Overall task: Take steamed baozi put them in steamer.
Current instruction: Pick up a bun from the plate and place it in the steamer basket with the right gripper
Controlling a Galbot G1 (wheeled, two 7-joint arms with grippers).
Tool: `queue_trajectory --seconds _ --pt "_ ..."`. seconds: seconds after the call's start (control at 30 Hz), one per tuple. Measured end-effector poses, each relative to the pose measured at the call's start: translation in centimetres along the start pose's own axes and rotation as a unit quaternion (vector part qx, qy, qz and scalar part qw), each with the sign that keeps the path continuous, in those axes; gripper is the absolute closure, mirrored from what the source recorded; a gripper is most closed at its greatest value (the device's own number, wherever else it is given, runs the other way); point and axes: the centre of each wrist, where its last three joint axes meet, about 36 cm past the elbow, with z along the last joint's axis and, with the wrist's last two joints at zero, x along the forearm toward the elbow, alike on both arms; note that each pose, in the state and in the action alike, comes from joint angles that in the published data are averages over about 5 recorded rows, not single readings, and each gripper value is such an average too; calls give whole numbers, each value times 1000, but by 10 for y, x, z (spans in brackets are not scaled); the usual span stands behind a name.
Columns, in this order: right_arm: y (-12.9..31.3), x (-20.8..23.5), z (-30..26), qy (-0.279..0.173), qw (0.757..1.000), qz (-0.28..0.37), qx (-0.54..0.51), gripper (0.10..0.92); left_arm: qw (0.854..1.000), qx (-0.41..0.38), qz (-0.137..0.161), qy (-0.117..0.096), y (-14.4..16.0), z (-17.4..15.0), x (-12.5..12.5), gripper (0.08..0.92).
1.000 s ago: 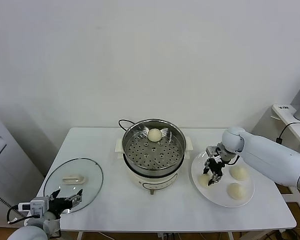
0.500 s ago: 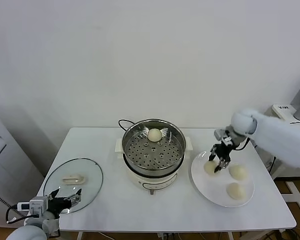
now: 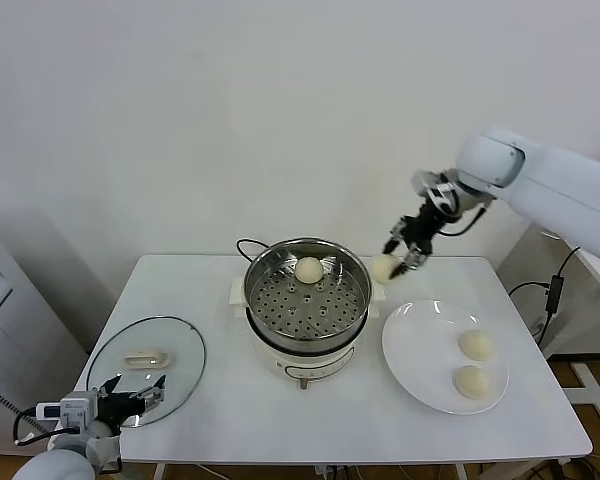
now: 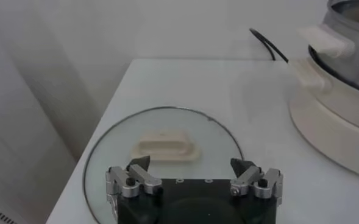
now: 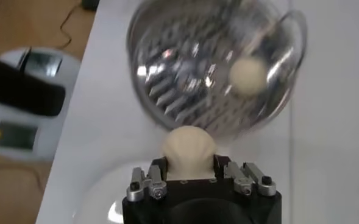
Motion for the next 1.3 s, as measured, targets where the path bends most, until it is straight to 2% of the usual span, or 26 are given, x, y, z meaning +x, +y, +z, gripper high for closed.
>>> queue_trajectory --seconds 0.27,0.57,0.9,1.3 --pt "-15 -44 -52 -22 1000 3 1 528 1000 0 4 -1 -1 -1 0 177" --pt "-24 -111 -82 -22 1000 -8 -1 530 1000 -1 5 -2 -2 -2 -1 177" --pt "-25 -171 -89 -8 1000 -5 -15 530 1000 1 5 -2 -1 -2 0 177" --pt "-18 -217 -80 5 1000 -8 -29 528 1000 2 4 0 0 -2 -1 177"
